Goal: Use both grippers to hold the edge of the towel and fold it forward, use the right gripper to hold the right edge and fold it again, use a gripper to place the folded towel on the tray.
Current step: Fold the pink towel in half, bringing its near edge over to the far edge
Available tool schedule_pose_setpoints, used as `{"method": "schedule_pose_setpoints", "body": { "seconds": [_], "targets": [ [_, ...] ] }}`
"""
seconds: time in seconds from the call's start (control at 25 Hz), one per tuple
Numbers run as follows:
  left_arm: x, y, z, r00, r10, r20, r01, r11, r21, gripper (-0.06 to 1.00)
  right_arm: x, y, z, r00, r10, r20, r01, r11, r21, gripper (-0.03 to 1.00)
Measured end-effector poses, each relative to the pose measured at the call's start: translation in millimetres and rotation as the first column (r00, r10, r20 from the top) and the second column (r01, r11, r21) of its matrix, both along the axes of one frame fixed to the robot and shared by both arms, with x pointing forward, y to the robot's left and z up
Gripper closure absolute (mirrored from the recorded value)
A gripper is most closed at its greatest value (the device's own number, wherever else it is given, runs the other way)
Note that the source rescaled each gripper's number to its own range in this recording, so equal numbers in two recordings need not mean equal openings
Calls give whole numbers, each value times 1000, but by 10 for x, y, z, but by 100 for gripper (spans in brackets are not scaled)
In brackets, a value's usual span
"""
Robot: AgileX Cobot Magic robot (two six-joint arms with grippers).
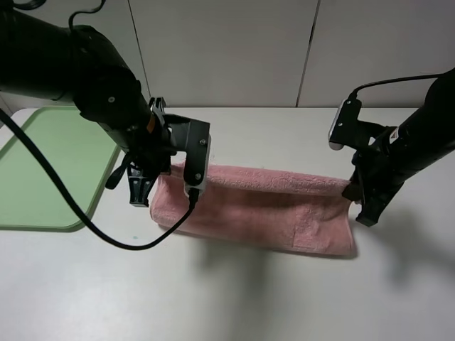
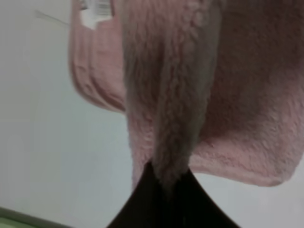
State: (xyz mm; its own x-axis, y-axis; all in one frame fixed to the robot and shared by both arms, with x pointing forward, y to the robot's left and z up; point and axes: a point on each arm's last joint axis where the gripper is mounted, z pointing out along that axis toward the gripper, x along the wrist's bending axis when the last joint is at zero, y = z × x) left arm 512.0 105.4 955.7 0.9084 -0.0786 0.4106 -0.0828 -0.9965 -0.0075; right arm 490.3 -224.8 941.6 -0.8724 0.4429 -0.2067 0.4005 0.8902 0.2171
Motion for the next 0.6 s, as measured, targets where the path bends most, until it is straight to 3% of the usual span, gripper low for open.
{"method": "schedule_pose_setpoints", "body": {
  "seconds": [0.6],
  "targets": [
    [242,-63,-178,1000,2,-16,-1,1000,19,94,102,16,-93,1000,12,-6,-12,1000,-8,97]
  ]
}}
